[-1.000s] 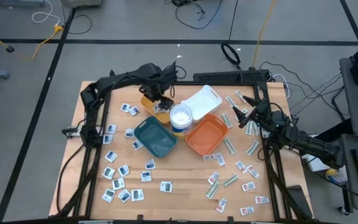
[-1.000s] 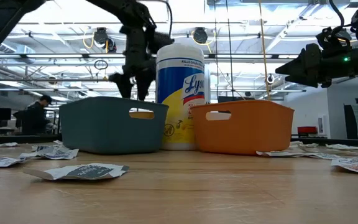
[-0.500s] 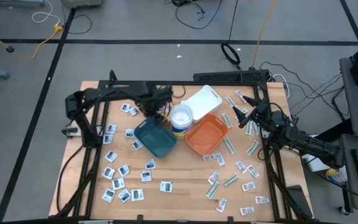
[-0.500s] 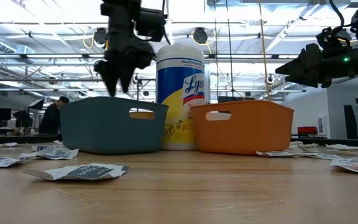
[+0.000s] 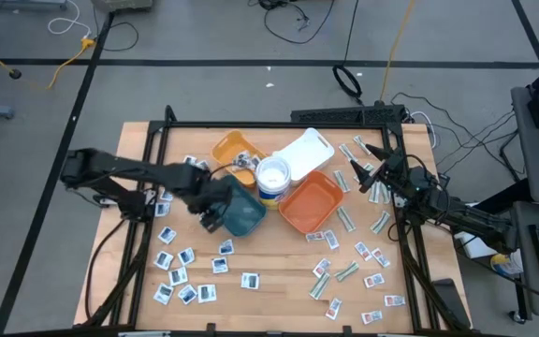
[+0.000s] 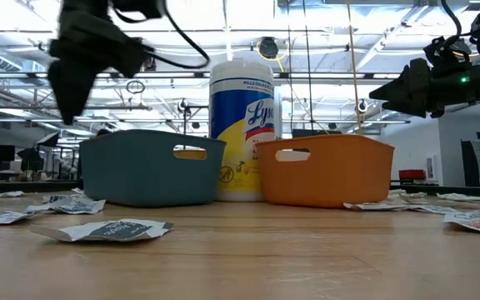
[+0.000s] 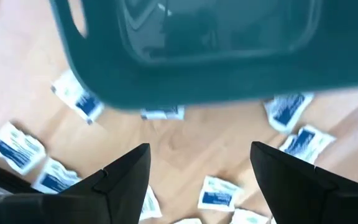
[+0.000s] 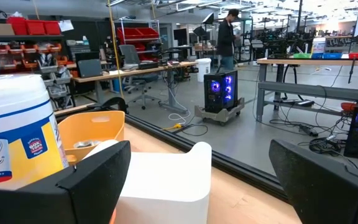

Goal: Pick & Place First Aid Supplies
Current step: Put the black pad into the yellow bin

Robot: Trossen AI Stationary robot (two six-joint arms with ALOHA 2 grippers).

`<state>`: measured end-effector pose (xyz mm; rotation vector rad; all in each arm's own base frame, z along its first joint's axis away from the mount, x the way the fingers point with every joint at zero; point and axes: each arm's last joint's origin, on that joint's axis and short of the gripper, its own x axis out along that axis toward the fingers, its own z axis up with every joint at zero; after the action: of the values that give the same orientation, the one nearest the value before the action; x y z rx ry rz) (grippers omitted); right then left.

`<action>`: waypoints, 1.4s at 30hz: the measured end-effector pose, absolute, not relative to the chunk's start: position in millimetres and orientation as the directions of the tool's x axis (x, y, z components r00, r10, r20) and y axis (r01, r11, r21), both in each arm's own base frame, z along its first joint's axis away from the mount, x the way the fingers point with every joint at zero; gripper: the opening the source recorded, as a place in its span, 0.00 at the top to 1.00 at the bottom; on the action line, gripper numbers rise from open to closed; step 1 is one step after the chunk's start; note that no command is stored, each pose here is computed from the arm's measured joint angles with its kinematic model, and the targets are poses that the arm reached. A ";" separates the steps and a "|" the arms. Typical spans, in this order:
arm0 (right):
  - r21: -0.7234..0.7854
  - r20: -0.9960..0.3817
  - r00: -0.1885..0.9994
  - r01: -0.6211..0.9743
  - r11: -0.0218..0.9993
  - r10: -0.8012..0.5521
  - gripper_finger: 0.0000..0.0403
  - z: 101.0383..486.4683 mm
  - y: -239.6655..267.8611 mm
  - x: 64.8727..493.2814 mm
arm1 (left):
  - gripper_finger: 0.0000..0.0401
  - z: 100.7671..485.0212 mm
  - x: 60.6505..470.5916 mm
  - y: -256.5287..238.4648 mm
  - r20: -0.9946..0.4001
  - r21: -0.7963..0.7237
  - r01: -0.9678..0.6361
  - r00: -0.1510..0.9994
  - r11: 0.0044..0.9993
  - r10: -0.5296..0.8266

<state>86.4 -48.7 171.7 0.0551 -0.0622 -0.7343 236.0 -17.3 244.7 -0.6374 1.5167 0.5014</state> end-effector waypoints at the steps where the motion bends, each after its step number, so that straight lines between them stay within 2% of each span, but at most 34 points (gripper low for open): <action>1: 0.072 0.037 0.741 0.667 0.741 -0.671 0.06 171.7 -48.7 86.4 | 0.30 244.0 231.3 -23.4 -0.996 -0.071 -0.664 0.008 0.744 -0.088; 11: 0.072 0.037 0.741 0.667 0.741 -0.671 0.06 171.7 -48.7 86.4 | 0.30 231.1 190.1 -69.7 -0.990 -0.054 -0.676 -0.060 0.735 -0.128; 21: 0.072 0.037 0.741 0.668 0.741 -0.671 0.06 171.6 -48.8 86.4 | 0.30 220.5 160.0 -105.8 -0.975 -0.057 -0.516 -0.156 0.855 -0.159; 35: 0.072 0.037 0.741 0.667 0.741 -0.671 0.06 171.7 -48.7 86.4 | 0.30 177.5 150.4 -128.7 -0.944 -0.035 -0.313 -0.302 0.949 -0.134; 42: 0.072 0.037 0.741 0.668 0.741 -0.671 0.06 171.7 -48.7 86.4 | 0.30 157.2 154.5 -137.6 -0.939 -0.044 -0.254 -0.321 0.966 -0.127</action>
<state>86.4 -48.7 171.7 0.0547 -0.0620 -0.7342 154.5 -137.6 157.2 -0.2755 1.9022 0.1298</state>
